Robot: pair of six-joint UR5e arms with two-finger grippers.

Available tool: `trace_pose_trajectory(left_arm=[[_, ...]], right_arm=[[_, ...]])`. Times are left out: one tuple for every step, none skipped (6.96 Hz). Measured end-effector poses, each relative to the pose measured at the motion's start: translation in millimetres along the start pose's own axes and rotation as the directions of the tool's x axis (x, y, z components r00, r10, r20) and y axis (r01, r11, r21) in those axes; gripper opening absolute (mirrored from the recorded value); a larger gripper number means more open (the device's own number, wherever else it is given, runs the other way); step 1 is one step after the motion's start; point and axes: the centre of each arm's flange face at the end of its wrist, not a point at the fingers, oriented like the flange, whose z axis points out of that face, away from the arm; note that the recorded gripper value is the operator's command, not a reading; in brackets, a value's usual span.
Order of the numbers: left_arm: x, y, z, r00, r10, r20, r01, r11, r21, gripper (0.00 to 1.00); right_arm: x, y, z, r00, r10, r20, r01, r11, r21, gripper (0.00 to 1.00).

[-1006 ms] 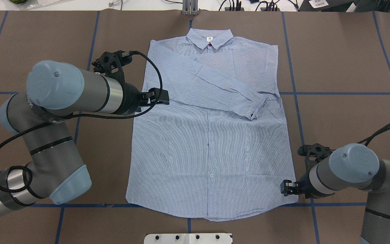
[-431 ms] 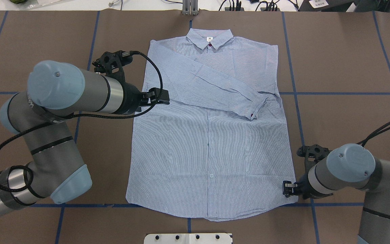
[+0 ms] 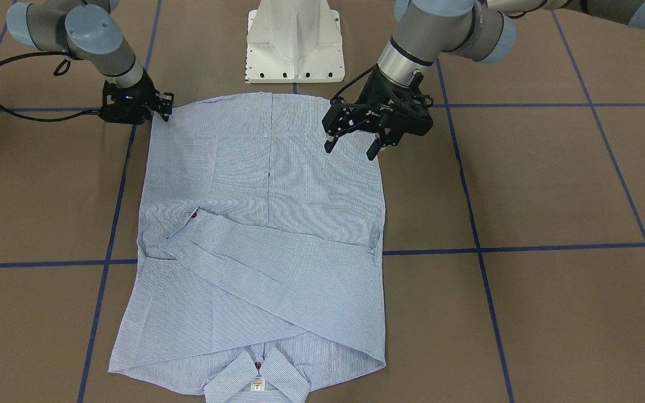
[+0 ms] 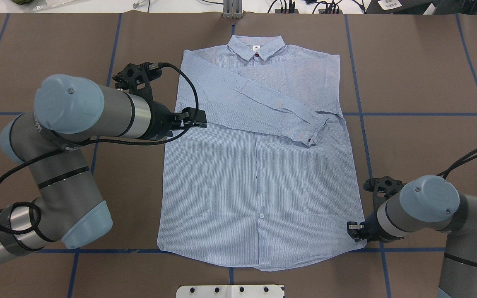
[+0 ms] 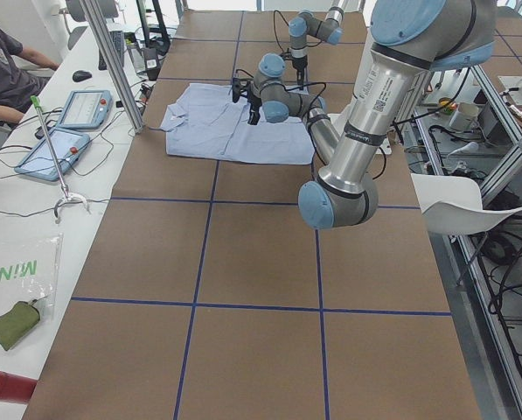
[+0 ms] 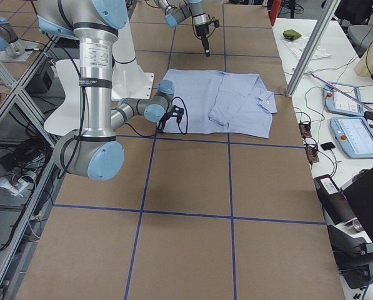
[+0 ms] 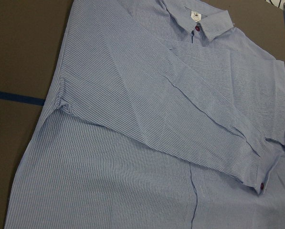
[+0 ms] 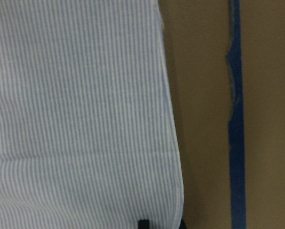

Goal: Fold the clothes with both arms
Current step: 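Lower both grippers to the shirt's near hem corners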

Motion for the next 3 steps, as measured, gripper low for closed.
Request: trace_pose_trajectory(left_arm=[[-1.1,-0.2,1.4,1.0,-0.001,0.003,0.001,1.0,0.0,0.96],[-1.9,-0.3,2.0,1.0,-0.001,0.005,0.001,1.0,0.0,0.96],[-3.0,-0.3,2.8,1.0,-0.002,0.007,0.002,1.0,-0.001,0.96]], right_arm=[[-1.4,0.6,-1.4,1.0,-0.002,0.004,0.002,1.0,-0.002,0.0],[-4.1,1.2,-4.4,1.0,-0.004,0.013,0.004,1.0,-0.005,0.0],[-6.1,2.0,-7.8,1.0,-0.006,0.021,0.006,1.0,-0.006,0.0]])
